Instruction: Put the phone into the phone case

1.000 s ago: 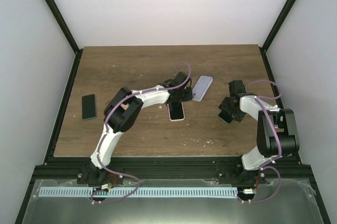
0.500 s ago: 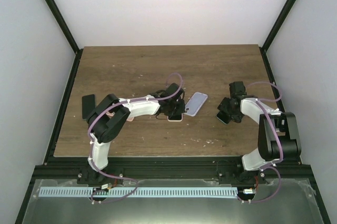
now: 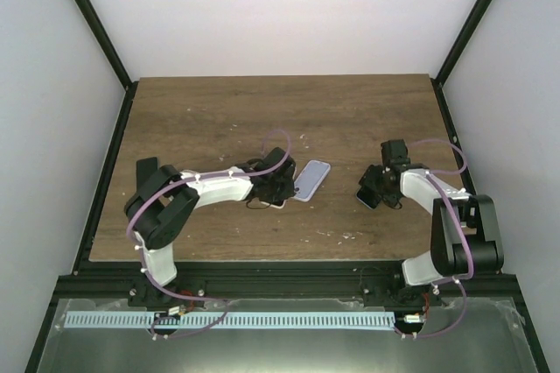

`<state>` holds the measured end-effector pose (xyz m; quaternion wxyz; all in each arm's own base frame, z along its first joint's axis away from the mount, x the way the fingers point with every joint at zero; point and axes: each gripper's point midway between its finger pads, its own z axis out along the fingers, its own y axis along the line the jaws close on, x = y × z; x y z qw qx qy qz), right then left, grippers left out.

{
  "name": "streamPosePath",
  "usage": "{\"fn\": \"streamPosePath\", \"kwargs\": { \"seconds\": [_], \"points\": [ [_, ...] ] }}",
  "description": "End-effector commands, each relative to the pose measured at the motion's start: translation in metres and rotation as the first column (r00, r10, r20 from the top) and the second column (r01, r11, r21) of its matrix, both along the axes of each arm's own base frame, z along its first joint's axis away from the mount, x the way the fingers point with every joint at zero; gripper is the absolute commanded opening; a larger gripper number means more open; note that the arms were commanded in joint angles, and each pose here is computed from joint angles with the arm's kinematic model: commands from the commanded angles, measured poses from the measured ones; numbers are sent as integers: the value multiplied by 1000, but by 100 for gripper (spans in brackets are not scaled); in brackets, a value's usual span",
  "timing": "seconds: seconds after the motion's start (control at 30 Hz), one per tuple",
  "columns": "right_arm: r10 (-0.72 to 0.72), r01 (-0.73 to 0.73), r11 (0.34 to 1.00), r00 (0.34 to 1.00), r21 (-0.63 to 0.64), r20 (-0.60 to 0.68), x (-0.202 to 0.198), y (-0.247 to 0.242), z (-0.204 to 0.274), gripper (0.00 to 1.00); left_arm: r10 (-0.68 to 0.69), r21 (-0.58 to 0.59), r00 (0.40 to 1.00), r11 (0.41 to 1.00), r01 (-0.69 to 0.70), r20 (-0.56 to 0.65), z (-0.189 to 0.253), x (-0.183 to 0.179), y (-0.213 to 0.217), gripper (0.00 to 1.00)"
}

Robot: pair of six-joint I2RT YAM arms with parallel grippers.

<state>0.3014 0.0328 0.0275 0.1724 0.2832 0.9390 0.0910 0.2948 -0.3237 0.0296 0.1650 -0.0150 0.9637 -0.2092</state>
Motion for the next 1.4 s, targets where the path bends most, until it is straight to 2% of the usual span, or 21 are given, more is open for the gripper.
{"fn": "streamPosePath", "kwargs": {
  "seconds": [0.0, 0.3, 0.5, 0.67, 0.87, 1.17, 1.37],
  "points": [
    [59, -54, 997, 995, 60, -86, -22, 18, -17, 74, 39, 22, 998, 999, -38, -53, -8, -18, 15, 0],
    [79, -76, 996, 994, 40, -78, -22, 19, -13, 74, -58, -124, 990, 991, 43, -125, -1, -53, -27, 14],
    [94, -92, 995, 993, 42, -64, -21, 23, -8, 74, -120, -217, 989, 971, 98, -91, 9, -68, -47, 32],
    [113, -112, 993, 993, 46, -39, -21, 30, 0, 74, -138, -174, 990, 975, 135, -5, 22, -52, -46, 50],
    [119, -118, 992, 993, 49, -22, -21, 33, 5, 74, -140, -147, 987, 978, 150, 74, 30, -29, -39, 64],
    [140, -139, 988, 990, 60, 0, -18, 41, 13, 74, -124, -86, 991, 988, 127, 45, 8, -18, -32, 65],
    [170, -170, 983, 985, 69, 9, -18, 56, 19, 74, -155, -138, 987, 977, 161, 50, 5, -17, -45, 65]
  ]
}}
